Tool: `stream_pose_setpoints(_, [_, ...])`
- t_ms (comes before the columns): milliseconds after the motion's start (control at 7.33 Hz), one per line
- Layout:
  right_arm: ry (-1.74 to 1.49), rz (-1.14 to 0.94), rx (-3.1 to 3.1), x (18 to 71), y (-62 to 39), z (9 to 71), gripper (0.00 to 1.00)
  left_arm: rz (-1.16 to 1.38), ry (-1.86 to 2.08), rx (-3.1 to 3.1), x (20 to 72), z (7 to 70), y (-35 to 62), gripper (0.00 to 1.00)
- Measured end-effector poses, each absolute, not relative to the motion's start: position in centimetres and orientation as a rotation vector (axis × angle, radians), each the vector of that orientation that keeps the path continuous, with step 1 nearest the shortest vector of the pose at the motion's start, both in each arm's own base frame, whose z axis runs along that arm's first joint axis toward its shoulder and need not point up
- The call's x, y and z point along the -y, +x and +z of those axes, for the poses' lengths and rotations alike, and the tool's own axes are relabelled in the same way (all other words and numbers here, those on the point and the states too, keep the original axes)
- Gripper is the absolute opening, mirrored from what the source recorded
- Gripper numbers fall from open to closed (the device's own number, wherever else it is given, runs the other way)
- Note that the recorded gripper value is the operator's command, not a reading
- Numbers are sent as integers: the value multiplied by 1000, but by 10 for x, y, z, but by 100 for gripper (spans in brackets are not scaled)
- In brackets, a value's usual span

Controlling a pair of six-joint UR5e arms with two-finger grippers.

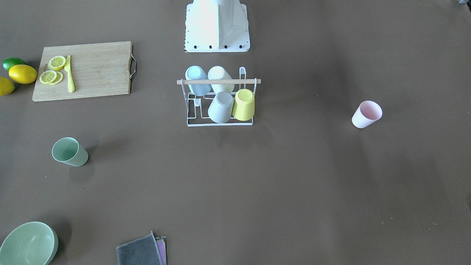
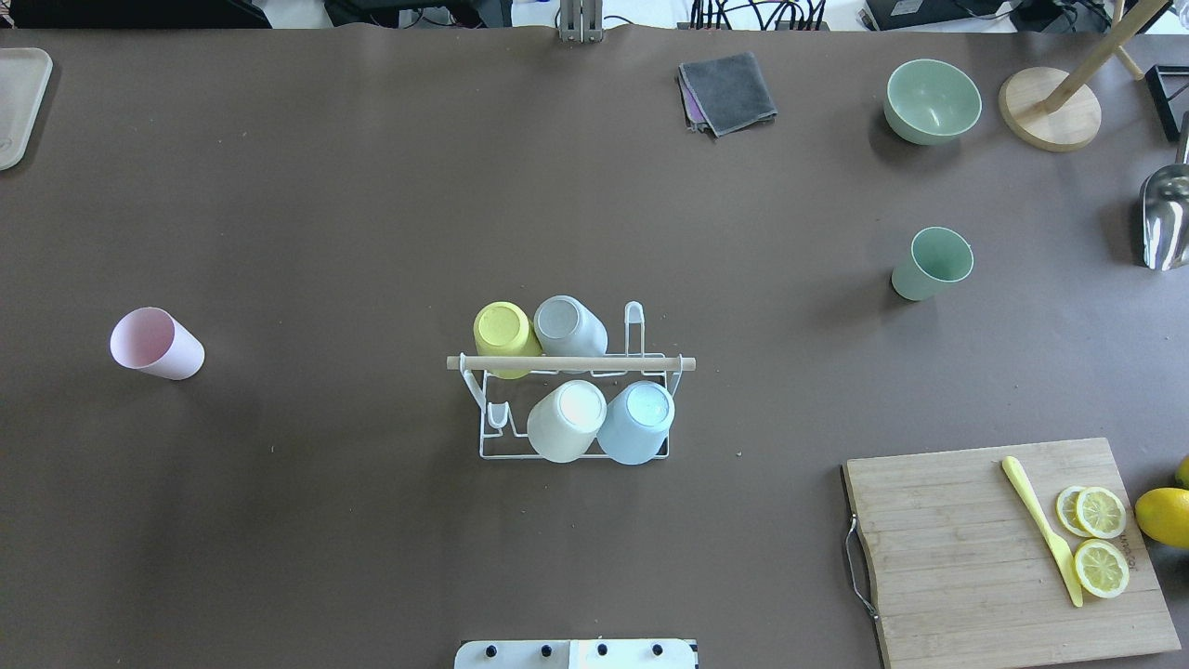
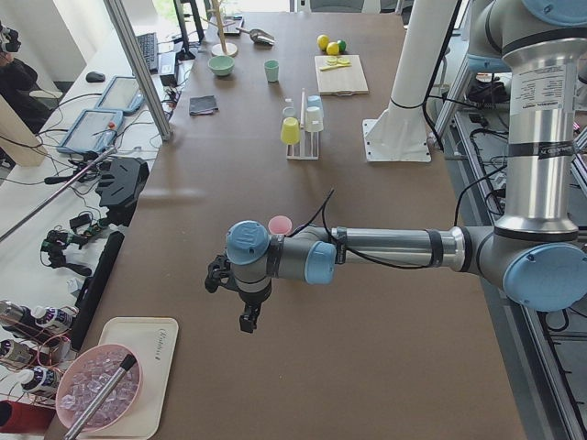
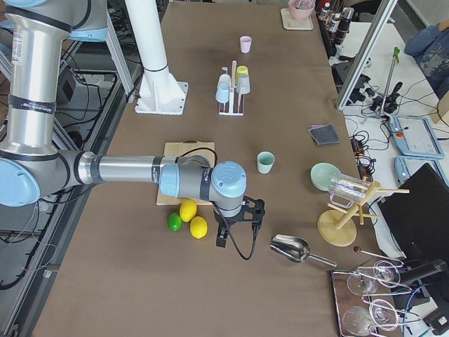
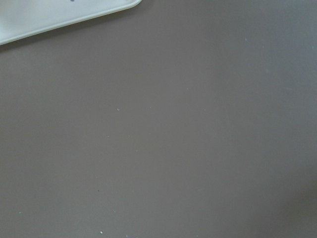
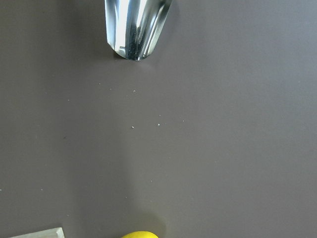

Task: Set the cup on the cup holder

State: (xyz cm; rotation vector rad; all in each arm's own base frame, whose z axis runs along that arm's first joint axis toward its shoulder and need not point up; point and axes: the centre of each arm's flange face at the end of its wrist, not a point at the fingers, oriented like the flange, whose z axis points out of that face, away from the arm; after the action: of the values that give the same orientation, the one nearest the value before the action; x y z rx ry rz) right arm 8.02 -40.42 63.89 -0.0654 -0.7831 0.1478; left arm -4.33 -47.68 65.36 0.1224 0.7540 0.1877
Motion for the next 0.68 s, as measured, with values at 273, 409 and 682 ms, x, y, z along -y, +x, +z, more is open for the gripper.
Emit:
stream_pose_setpoints(273, [-85,171,843,402,75,638,100,186,122,-754,476,654,-44,98])
stream_pose_setpoints(409, [-101,189,863,404,71,637,100,187,124,-753,476,653,-44,98])
stream_pose_setpoints(682, [-112,187,884,410,62,633,100,189,128,-753,477,651,-44,98])
